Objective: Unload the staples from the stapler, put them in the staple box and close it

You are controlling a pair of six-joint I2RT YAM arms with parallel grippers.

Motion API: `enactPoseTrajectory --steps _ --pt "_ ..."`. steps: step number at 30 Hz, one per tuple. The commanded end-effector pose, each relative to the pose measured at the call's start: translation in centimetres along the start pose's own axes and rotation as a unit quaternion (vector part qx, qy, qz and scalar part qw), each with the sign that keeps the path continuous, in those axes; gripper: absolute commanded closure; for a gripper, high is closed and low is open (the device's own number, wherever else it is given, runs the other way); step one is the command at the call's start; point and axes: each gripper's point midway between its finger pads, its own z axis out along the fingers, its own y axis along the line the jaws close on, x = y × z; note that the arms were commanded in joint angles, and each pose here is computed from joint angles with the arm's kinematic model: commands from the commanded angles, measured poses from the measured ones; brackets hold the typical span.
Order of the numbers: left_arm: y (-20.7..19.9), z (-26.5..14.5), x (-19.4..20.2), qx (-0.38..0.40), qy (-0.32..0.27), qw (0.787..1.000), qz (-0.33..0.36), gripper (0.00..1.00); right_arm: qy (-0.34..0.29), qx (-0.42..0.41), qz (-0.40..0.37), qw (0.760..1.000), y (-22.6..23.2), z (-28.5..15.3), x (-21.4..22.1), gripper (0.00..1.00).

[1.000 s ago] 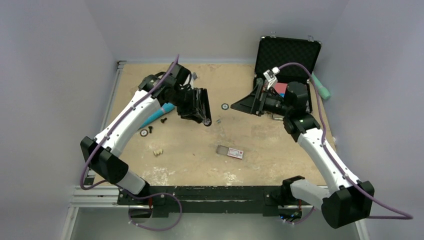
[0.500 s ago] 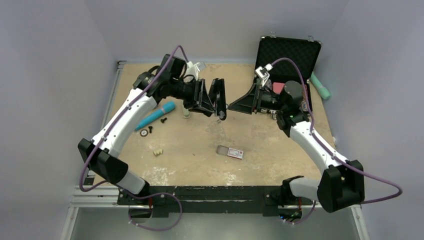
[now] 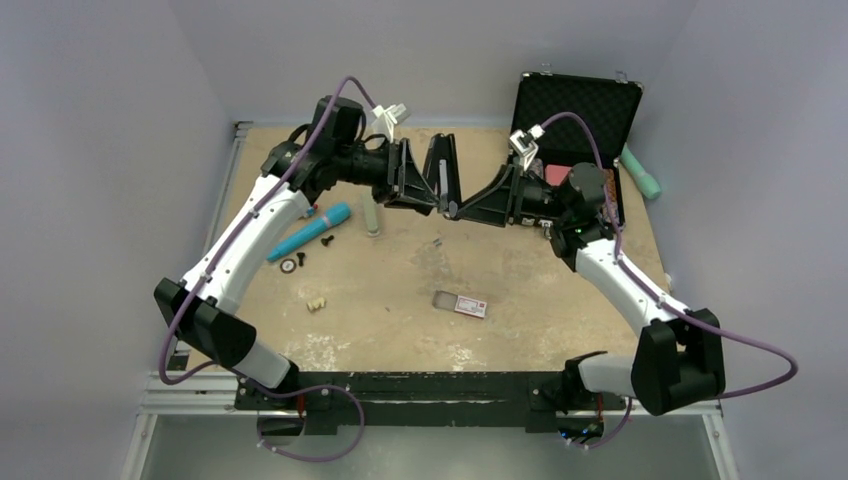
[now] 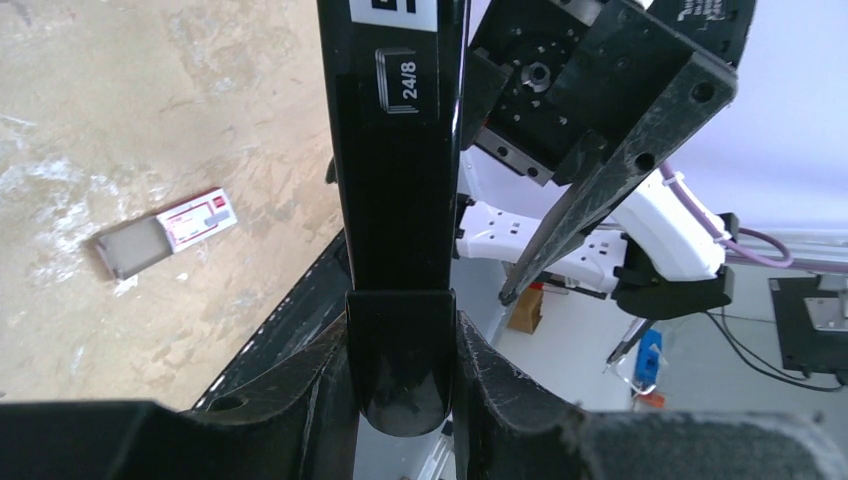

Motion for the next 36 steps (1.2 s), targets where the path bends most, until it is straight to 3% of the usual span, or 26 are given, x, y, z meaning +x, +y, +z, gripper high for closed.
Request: enactPoseTrajectory --steps 1,16,25,36 --pt "-4.3 -0.8 -2.0 0.086 -0.035 0.995 0.045 1.00 0.011 -0.029 -0.034 0.999 1.6 0.2 -0.7 0.01" --pt "-5.5 -0.6 -2.1 0.135 -0.027 0.988 0.063 1.00 0.008 -0.100 -0.057 0.993 5.8 0.5 -1.7 0.06" --pt "-7.1 -1.3 -2.0 0.171 -0.025 0.981 0.087 1.00 0.024 -0.123 -0.063 0.990 6.9 0.5 -1.7 0.25" --pt "-7.6 -1.9 -1.0 0.185 -0.022 0.977 0.104 1.00 0.007 -0.124 -0.059 0.990 6.8 1.0 -2.7 0.24"
